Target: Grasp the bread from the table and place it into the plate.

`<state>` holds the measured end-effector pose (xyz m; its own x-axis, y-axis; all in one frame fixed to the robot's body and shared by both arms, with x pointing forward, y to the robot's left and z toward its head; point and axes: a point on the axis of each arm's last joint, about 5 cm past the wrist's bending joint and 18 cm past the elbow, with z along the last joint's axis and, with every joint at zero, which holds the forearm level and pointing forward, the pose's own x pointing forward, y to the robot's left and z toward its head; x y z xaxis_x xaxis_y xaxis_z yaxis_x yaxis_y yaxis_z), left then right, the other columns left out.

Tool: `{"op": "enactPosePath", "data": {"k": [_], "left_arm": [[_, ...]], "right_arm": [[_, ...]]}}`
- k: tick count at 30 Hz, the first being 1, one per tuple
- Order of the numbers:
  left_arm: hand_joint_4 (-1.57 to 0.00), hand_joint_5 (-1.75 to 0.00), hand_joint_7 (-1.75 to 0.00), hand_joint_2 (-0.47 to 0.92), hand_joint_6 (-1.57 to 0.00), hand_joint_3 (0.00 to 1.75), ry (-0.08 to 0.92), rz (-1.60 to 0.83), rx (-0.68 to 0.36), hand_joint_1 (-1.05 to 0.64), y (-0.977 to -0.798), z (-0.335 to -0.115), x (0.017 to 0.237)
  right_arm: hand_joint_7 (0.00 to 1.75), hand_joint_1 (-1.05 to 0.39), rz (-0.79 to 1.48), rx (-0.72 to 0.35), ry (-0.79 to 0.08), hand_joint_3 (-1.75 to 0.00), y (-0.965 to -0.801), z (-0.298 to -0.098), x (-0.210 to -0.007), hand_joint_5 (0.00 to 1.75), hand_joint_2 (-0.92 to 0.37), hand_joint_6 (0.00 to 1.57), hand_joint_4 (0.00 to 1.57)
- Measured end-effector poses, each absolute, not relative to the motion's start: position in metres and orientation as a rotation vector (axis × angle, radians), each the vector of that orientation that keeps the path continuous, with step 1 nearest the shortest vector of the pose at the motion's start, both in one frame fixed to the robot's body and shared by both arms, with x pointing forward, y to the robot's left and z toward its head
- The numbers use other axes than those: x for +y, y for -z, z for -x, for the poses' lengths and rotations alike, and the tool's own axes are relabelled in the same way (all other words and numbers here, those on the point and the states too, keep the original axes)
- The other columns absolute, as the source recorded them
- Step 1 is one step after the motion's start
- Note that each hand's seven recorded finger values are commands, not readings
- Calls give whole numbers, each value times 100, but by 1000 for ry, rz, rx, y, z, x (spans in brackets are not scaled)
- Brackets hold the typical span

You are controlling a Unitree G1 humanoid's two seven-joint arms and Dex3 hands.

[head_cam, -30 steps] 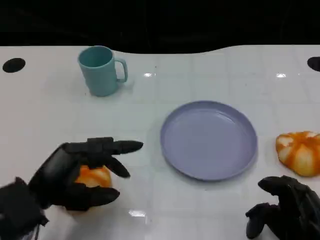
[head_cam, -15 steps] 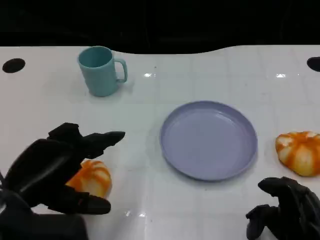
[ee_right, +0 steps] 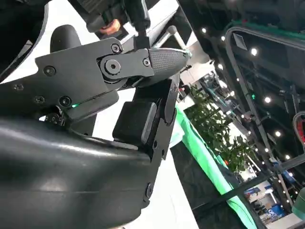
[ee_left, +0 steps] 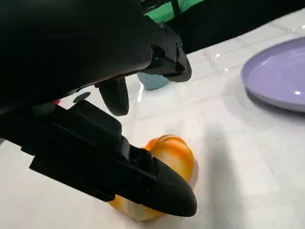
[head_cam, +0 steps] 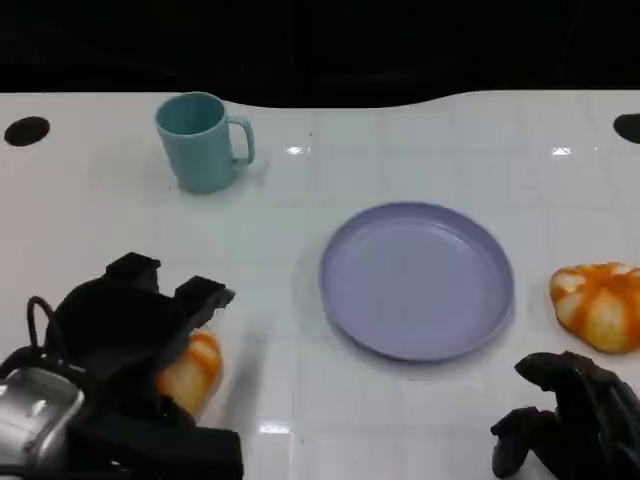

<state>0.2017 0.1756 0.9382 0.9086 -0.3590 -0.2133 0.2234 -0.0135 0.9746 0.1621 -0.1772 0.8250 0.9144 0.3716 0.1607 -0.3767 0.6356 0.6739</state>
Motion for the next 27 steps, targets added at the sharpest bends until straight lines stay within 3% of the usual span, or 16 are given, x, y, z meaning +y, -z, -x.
{"op": "enactPosePath", "data": {"k": [6, 11, 16, 26, 27], "left_arm": [[0, -163, -97, 74, 0, 0, 486, -1540, -56, -105, -926, -211, 172], [0, -170, -114, 73, 0, 0, 509, -1557, 2, -105, -916, -222, 171], [0, -173, -119, 70, 0, 0, 521, -1575, 59, -105, -901, -232, 173], [0, -174, -129, 66, 0, 0, 515, -1586, 91, -105, -888, -251, 173], [-8, -174, -133, 64, 0, 0, 516, -1583, 91, -102, -887, -252, 174]], "right_arm": [[22, -58, -773, -3, -428, -29, -825, -162, -177, 61, -92, 157, 157], [22, -58, -767, -12, -432, -29, -827, -163, -177, 61, -92, 157, 157], [22, -59, -766, -12, -431, -28, -827, -162, -177, 61, -92, 157, 157], [21, -58, -767, -10, -432, -29, -828, -162, -177, 60, -92, 157, 157], [22, -59, -767, -10, -432, -28, -828, -162, -177, 60, -92, 157, 157]]}}
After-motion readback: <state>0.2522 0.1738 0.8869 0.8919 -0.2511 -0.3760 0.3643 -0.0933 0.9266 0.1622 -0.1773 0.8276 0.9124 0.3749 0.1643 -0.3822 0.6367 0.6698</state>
